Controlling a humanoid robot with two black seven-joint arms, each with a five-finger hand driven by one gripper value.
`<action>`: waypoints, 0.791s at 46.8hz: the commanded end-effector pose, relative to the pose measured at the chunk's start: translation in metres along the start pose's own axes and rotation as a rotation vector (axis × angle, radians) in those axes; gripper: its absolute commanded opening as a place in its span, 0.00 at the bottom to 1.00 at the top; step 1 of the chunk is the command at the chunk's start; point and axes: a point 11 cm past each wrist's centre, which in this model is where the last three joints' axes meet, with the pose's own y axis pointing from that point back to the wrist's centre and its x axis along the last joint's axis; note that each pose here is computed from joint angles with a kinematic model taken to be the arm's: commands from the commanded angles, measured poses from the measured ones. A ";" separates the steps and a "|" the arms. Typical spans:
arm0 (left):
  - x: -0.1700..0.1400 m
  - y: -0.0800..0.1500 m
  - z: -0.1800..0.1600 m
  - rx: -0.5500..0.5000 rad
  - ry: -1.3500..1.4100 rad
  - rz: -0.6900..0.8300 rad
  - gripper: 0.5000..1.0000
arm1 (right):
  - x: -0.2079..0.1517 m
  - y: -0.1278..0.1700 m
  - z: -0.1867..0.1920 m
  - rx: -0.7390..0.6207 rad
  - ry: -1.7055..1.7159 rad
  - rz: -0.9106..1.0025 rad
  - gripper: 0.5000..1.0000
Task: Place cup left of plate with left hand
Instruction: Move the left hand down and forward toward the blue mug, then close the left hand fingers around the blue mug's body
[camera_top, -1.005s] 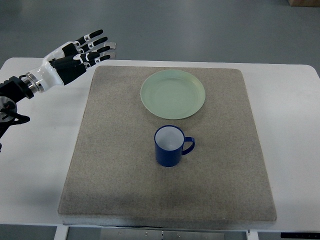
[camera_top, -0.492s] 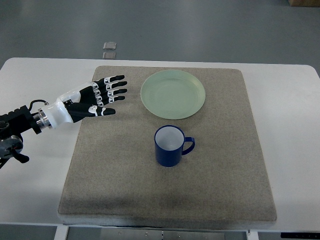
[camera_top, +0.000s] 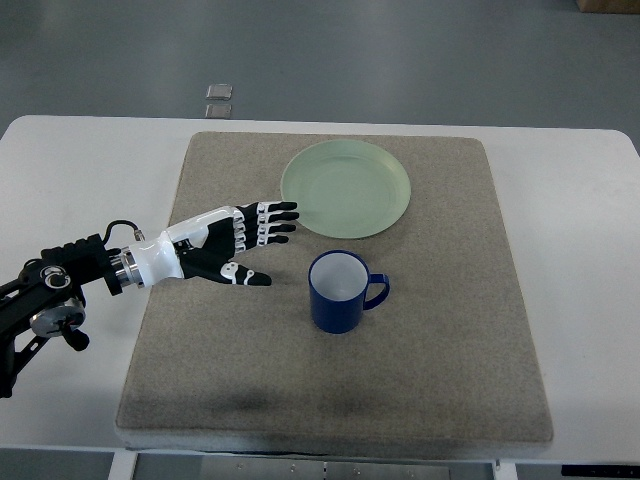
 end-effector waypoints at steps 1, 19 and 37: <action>-0.003 -0.002 0.001 -0.003 -0.003 -0.012 0.99 | 0.000 0.000 0.000 0.000 0.000 0.000 0.86; -0.036 -0.036 -0.010 0.005 -0.022 -0.108 1.00 | 0.000 0.000 0.000 0.000 0.000 0.000 0.86; -0.045 -0.049 -0.008 -0.011 -0.015 -0.126 0.99 | 0.000 0.000 0.000 0.000 0.000 0.000 0.86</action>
